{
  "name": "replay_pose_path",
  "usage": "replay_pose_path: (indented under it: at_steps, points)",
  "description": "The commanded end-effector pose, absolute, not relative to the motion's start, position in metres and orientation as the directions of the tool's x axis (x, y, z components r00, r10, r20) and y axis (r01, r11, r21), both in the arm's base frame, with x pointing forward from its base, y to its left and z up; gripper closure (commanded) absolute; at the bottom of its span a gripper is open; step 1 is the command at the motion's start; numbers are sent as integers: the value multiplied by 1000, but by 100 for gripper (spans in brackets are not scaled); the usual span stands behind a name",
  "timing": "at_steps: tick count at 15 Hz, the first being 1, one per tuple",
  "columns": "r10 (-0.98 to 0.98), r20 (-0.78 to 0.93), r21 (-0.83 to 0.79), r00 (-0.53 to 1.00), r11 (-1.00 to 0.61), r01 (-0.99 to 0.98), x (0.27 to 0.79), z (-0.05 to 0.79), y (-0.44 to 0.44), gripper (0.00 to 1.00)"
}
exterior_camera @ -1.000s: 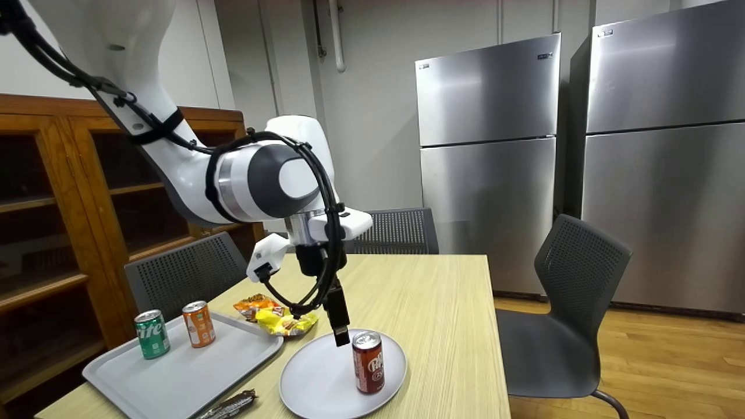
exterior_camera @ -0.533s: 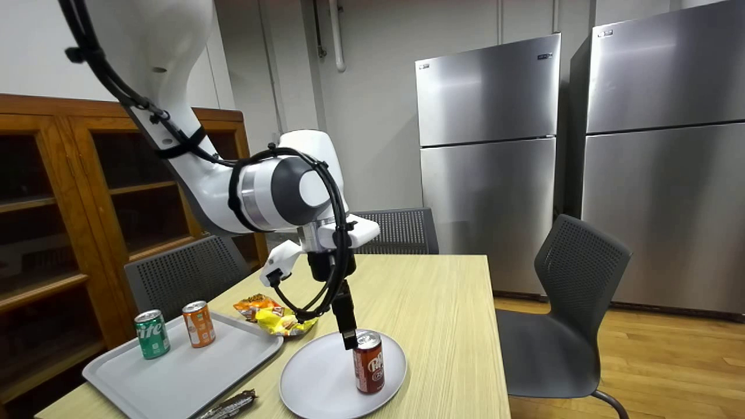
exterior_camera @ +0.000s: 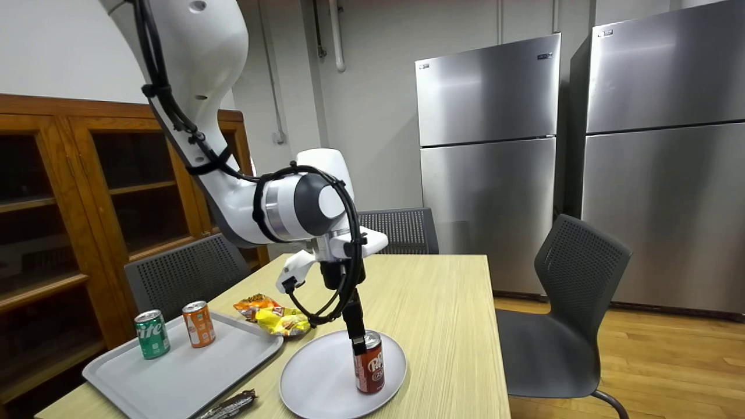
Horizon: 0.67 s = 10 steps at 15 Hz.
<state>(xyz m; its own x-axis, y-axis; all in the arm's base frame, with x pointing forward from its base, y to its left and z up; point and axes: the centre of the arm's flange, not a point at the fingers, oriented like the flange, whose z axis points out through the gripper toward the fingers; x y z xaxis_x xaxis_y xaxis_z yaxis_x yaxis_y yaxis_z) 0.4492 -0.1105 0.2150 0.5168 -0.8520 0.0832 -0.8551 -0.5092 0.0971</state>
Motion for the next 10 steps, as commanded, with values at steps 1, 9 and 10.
replay_pose_path:
  at_steps: [1, 9, 10]
  points:
    - [-866, 86, 113, 492, -482, -869, 464, 202, -108, 0]
    - [-886, 78, 132, 457, -446, -885, 461, 190, -115, 0]
    - [-887, 78, 132, 455, -443, -887, 461, 190, -116, 0]
